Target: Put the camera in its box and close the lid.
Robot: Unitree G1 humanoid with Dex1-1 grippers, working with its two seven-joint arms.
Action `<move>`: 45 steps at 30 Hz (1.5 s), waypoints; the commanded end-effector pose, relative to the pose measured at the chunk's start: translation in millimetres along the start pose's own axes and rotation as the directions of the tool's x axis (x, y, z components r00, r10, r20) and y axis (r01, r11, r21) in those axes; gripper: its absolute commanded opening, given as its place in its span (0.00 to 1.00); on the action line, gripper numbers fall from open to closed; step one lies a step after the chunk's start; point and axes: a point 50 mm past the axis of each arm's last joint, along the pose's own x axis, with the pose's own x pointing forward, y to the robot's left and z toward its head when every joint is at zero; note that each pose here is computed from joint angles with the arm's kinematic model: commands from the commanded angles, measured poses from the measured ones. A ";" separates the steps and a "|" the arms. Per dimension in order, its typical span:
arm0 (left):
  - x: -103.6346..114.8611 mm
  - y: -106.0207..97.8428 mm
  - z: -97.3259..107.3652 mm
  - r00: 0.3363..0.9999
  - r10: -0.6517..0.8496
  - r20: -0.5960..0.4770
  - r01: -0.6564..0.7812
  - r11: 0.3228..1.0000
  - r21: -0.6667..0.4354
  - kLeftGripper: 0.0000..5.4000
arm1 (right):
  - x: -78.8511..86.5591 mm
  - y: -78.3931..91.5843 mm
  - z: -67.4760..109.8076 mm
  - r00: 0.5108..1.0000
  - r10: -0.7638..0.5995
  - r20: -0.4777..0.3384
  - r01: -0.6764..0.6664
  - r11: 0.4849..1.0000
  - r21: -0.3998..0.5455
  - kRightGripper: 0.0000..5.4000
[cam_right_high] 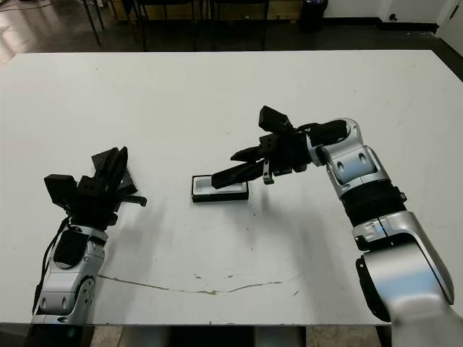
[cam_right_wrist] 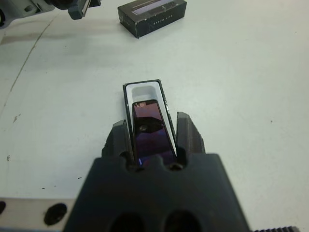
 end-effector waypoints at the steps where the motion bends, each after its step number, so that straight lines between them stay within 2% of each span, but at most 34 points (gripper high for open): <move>1: -4.0 2.9 -6.8 0.999 0.009 -0.035 -0.009 1.000 0.016 0.00 | 4.1 -0.6 0.1 1.000 0.010 -0.024 -0.010 1.000 0.000 0.05; 15: -5.9 3.3 -8.6 0.999 0.013 -0.037 -0.012 1.000 0.005 0.00 | 12.0 1.0 -8.5 0.999 0.016 -0.049 -0.016 1.000 0.002 0.05; 24: -5.9 1.8 -9.4 0.999 0.010 -0.038 -0.010 1.000 -0.002 0.00 | 19.0 3.2 -4.6 0.996 0.001 -0.093 -0.005 0.999 -0.047 0.05; 33: -7.0 2.1 -9.9 0.999 0.012 -0.038 -0.012 1.000 0.001 0.00 | 30.6 5.7 1.8 0.995 0.004 -0.098 -0.010 0.998 -0.063 0.05; 40: -7.3 1.3 -9.8 0.999 0.013 -0.042 -0.013 1.000 -0.012 0.00 | 45.2 10.8 3.1 0.997 0.042 -0.063 -0.046 0.998 -0.049 0.05; 45: -6.9 1.3 -9.5 0.999 0.017 -0.042 -0.017 1.000 0.004 0.00 | 54.0 13.1 2.3 0.995 0.052 -0.088 -0.056 0.997 -0.044 0.05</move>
